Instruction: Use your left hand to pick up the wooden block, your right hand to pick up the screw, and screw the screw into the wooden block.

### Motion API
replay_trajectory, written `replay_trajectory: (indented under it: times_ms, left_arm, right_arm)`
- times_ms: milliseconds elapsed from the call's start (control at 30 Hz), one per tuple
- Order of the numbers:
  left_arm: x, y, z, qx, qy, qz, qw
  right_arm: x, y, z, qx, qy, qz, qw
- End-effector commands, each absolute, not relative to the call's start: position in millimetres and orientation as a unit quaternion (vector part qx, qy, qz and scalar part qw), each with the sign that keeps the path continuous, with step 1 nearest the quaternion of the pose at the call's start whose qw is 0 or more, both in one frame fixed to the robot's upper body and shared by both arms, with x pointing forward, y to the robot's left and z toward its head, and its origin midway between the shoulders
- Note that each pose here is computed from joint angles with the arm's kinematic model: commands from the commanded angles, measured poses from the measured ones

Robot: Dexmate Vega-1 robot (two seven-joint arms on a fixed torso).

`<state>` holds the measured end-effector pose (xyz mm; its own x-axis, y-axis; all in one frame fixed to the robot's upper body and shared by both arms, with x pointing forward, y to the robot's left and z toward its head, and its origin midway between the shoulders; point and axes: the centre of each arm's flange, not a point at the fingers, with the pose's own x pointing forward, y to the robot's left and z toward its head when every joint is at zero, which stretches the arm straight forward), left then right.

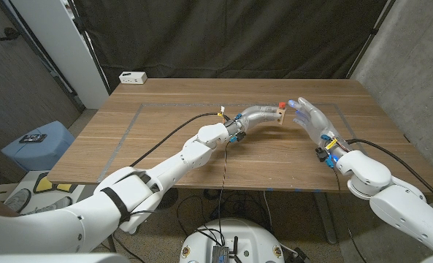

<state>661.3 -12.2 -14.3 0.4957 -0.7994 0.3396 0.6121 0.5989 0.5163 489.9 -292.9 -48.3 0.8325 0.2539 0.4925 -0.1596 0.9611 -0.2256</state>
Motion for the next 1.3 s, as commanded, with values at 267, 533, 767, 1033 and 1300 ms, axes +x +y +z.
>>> replay_trajectory:
  times_ms: [267, 533, 767, 1033, 1300]
  left_arm:
    - [662.0, -12.2, -13.8, 0.168, -0.281, -0.412, 0.850]
    - [664.6, -12.6, -12.6, 0.167, -0.280, -0.413, 0.850]
    - [666.3, -12.8, -12.3, 0.166, -0.280, -0.414, 0.850]
    - [667.9, -12.3, -11.9, 0.166, -0.279, -0.414, 0.851]
    - [668.6, -12.0, -11.3, 0.166, -0.279, -0.415, 0.850]
  right_arm:
    - [509.8, -289.6, -39.4, -0.090, -0.269, 0.135, 0.949]
    - [514.2, -286.6, -37.1, -0.090, -0.271, 0.140, 0.948]
    - [517.5, -283.0, -35.3, -0.090, -0.272, 0.144, 0.947]
    - [519.9, -279.9, -34.9, -0.090, -0.271, 0.149, 0.947]
    - [519.5, -279.1, -35.6, -0.090, -0.269, 0.148, 0.947]
